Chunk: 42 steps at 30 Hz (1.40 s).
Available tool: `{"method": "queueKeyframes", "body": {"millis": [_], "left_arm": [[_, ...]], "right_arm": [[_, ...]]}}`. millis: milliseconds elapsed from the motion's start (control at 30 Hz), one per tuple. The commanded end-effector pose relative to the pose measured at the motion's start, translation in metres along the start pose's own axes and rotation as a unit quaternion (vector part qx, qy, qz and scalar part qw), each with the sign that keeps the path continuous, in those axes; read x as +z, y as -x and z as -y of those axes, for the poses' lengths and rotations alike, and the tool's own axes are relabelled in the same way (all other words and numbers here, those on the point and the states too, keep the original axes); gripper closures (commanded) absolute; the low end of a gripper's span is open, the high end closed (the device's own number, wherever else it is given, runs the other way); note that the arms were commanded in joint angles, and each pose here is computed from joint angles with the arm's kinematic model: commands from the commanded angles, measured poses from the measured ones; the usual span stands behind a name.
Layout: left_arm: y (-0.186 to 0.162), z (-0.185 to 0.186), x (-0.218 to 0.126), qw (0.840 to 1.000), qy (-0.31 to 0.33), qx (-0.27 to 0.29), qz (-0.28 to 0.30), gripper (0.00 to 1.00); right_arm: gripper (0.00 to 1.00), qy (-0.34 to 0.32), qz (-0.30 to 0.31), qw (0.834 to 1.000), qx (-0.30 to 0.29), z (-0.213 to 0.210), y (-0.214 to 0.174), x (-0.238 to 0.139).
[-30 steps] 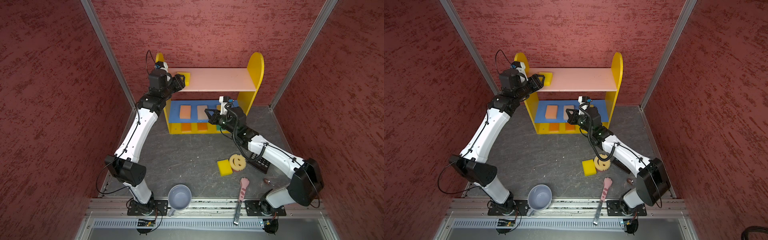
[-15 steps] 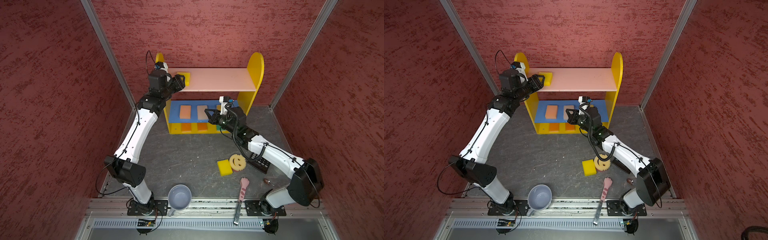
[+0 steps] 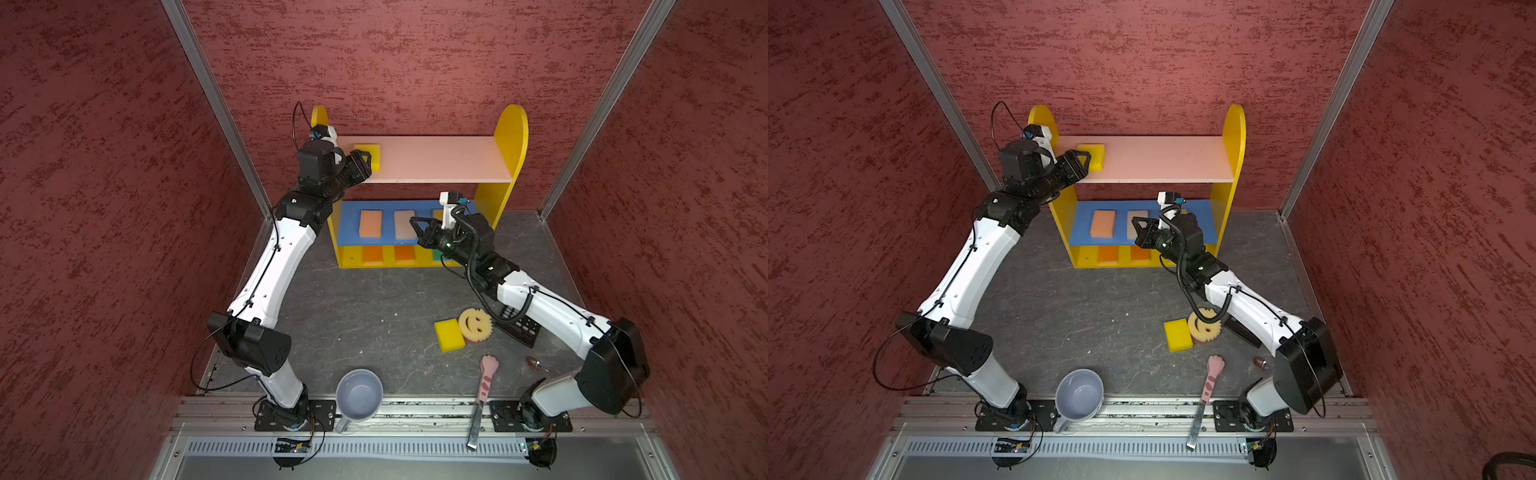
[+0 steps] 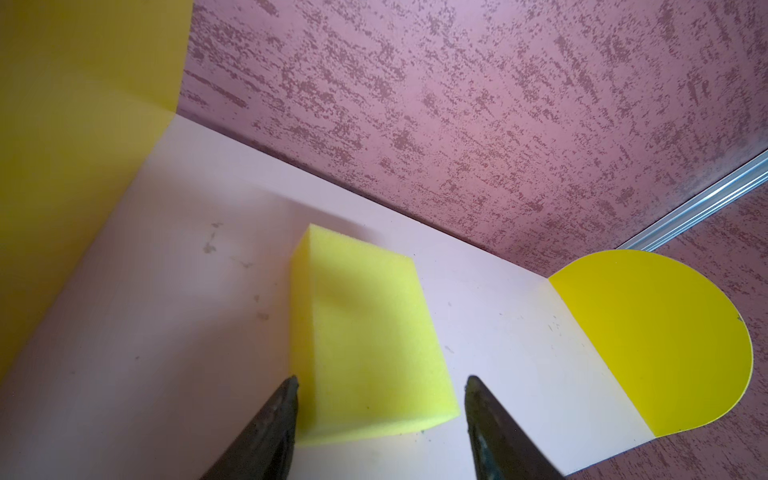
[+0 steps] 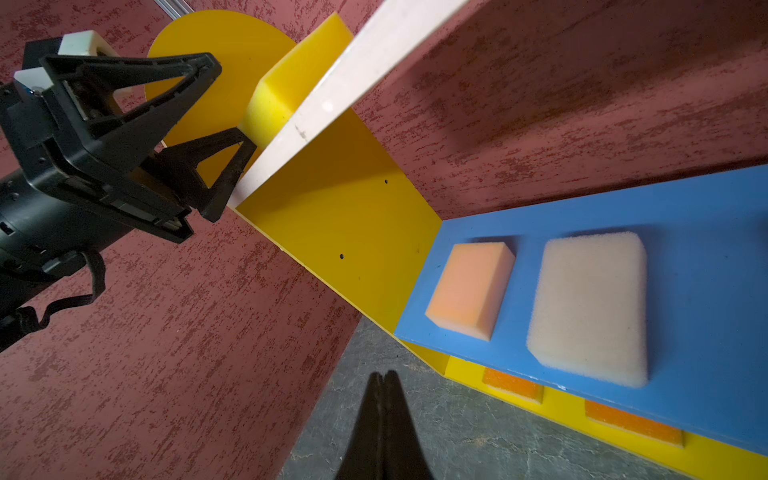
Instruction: Place and organize the cleaning sponges onto the shelf
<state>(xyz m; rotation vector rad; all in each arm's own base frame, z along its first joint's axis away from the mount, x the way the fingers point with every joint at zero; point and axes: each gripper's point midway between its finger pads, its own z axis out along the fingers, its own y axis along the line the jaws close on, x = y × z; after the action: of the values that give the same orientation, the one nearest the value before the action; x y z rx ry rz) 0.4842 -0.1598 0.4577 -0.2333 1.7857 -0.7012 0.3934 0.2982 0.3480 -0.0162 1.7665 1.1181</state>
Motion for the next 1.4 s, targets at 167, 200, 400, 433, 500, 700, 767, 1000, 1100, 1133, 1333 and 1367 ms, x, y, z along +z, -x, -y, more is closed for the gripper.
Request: {"method": "queueKeyframes", "body": {"millis": [167,200,400,433,500,700,767,1000,1100,1133,1333,1367], "left_arm": [[0.013,0.010,-0.046,1.000,-0.004,0.019,0.025,0.36],[0.016,0.008,-0.054,0.999,0.001,0.022,0.034,0.36],[0.028,-0.001,-0.096,0.998,0.009,0.023,0.062,0.35],[0.025,-0.001,-0.101,0.998,0.008,0.025,0.061,0.35],[0.018,-0.002,-0.112,0.998,0.004,0.028,0.054,0.35],[-0.027,-0.030,-0.126,0.999,0.021,0.027,0.020,0.35],[-0.050,-0.042,-0.127,0.999,0.027,0.026,-0.002,0.35],[-0.124,-0.068,-0.127,0.995,0.037,0.029,-0.085,0.36],[-0.153,-0.086,-0.125,0.992,0.056,0.013,-0.115,0.36],[-0.162,-0.091,-0.125,0.991,0.062,0.002,-0.123,0.36],[-0.199,-0.109,-0.119,0.985,0.072,-0.032,-0.153,0.36],[-0.201,-0.110,-0.118,0.984,0.075,-0.033,-0.156,0.36]], "right_arm": [[1.00,-0.024,0.011,1.000,-0.011,0.011,-0.001,-0.018],[1.00,-0.034,0.008,0.999,-0.012,0.015,-0.004,-0.020],[1.00,-0.081,-0.027,0.996,-0.026,0.041,-0.031,-0.031],[1.00,-0.096,-0.035,0.994,-0.031,0.047,-0.037,-0.034],[1.00,-0.131,-0.055,0.989,-0.048,0.060,-0.050,-0.045],[0.87,-0.240,-0.126,0.960,-0.075,0.107,-0.094,-0.090],[0.81,-0.280,-0.151,0.945,-0.076,0.125,-0.110,-0.111],[0.70,-0.342,-0.247,0.906,-0.035,0.164,-0.176,-0.168],[0.75,-0.341,-0.292,0.893,-0.010,0.173,-0.210,-0.184],[0.78,-0.338,-0.302,0.891,-0.004,0.173,-0.219,-0.187],[0.91,-0.304,-0.340,0.890,0.014,0.154,-0.263,-0.175],[0.92,-0.302,-0.347,0.888,0.014,0.153,-0.270,-0.171]]}}
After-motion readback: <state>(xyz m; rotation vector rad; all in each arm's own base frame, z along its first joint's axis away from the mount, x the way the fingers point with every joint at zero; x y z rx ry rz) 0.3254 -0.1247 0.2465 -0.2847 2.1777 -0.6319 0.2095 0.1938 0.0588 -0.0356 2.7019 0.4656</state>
